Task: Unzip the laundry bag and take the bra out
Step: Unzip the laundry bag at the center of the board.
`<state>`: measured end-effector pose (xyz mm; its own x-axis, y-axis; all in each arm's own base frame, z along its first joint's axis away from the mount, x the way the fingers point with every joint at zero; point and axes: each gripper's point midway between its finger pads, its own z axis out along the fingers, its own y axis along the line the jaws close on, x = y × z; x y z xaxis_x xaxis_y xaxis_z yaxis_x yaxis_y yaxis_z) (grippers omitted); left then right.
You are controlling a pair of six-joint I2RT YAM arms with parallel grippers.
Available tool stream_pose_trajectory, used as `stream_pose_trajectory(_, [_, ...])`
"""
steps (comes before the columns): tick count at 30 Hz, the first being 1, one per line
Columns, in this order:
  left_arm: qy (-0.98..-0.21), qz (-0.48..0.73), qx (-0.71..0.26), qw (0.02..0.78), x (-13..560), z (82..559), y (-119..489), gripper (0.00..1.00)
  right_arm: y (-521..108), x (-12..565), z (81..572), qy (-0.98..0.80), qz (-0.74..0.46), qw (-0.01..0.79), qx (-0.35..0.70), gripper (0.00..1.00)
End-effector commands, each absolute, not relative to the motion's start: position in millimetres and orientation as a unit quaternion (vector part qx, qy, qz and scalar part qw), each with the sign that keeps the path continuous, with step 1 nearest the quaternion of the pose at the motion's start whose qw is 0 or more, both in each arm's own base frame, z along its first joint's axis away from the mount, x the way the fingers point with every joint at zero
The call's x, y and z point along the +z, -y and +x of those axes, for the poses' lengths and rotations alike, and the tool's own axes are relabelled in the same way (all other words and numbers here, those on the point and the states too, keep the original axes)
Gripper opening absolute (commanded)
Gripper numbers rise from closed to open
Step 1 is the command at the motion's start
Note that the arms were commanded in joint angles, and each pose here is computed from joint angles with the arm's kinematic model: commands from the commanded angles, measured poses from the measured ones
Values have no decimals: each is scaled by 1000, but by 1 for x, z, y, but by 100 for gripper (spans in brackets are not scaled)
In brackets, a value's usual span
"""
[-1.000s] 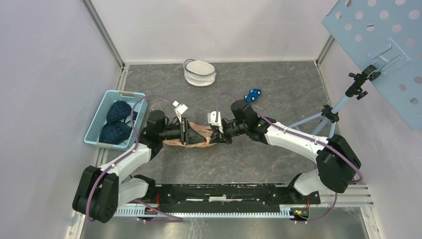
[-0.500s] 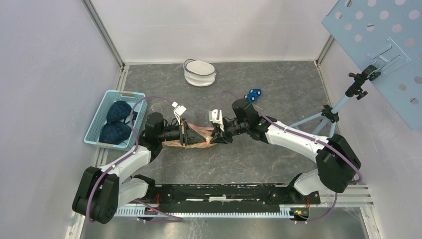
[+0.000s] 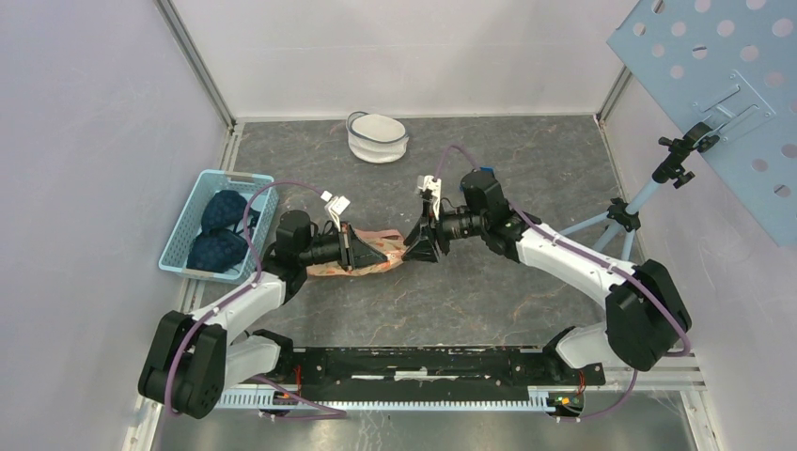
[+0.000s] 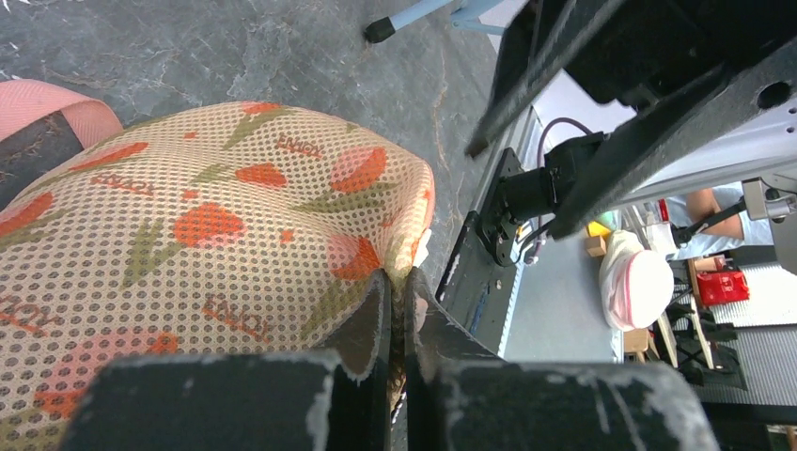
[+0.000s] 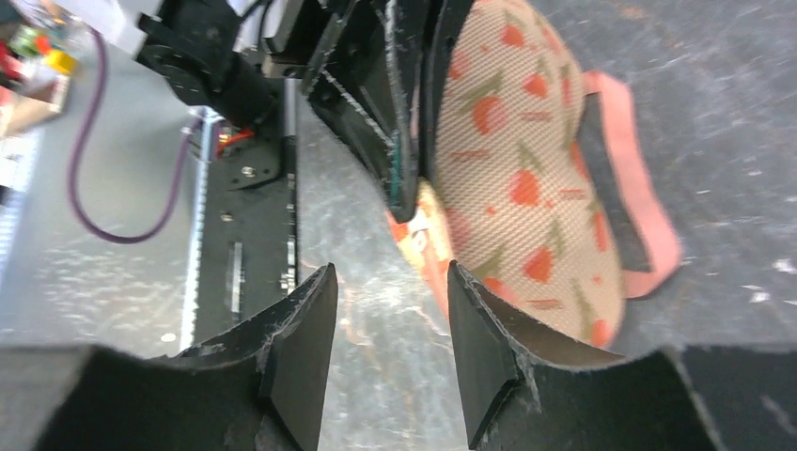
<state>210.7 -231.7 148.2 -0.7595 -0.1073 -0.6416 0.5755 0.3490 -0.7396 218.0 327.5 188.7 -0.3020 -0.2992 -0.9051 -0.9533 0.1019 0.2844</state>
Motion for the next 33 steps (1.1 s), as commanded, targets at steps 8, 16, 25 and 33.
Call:
stream_pose_trajectory(8, [-744,174,-548,340,163,221,234,2,-344,183,193,-684,-353,233,594,39])
stream_pose_trajectory(16, [-740,179,-555,335,164,217,235,2,-348,174,199,-701,-316,219,600,38])
stream_pose_trajectory(25, [-726,188,-572,332,170,210,237,2,-345,167,212,-714,-298,230,591,34])
stream_pose_trajectory(33, [-720,200,-580,325,171,203,240,2,-342,169,221,-717,-279,242,591,35])
